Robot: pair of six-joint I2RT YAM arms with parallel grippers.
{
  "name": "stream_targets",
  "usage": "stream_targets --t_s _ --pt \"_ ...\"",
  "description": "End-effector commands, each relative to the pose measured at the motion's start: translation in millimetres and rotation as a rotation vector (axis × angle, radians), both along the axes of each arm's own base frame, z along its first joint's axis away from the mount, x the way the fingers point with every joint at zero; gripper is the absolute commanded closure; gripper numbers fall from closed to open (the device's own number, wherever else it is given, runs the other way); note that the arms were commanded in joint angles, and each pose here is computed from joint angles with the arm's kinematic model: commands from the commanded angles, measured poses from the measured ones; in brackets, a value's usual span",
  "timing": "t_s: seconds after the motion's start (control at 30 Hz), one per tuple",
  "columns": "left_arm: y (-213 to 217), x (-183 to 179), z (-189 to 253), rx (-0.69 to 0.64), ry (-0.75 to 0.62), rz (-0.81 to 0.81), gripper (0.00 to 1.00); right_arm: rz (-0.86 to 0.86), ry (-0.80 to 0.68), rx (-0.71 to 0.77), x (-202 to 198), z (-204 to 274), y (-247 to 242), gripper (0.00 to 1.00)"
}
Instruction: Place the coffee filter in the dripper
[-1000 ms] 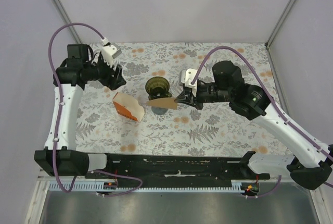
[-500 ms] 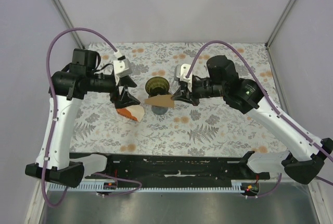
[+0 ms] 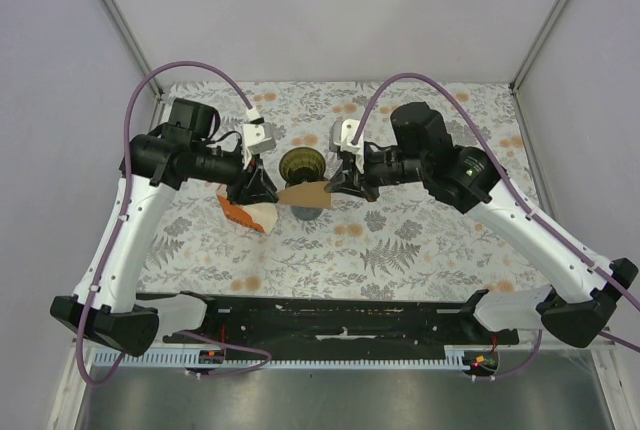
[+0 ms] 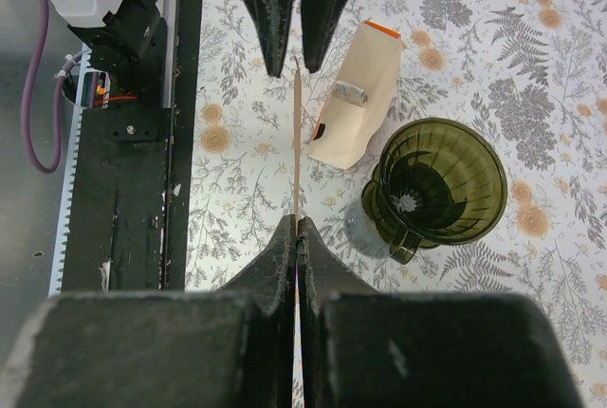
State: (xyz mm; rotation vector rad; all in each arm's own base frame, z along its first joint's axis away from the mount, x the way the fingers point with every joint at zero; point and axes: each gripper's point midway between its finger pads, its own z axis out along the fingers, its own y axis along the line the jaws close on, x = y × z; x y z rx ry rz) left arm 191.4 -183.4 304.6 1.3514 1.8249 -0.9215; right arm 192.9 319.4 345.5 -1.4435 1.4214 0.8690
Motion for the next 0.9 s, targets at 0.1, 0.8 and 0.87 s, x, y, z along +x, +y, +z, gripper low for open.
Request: stream_targets --t_s 0.1,0.8,0.87 --pt "-0.4 14.8 3.7 0.012 -0.019 0.063 0.87 0.010 -0.019 0.035 0.3 17.0 1.6 1.00" --pt "-10.2 24.5 5.5 -0.028 0.025 0.109 0.86 0.046 0.004 0.032 -2.9 11.8 6.3 1.00" --pt "-11.6 23.7 6.5 -0.035 0.027 0.104 0.83 0.042 0.004 0.031 -2.4 11.7 6.7 1.00"
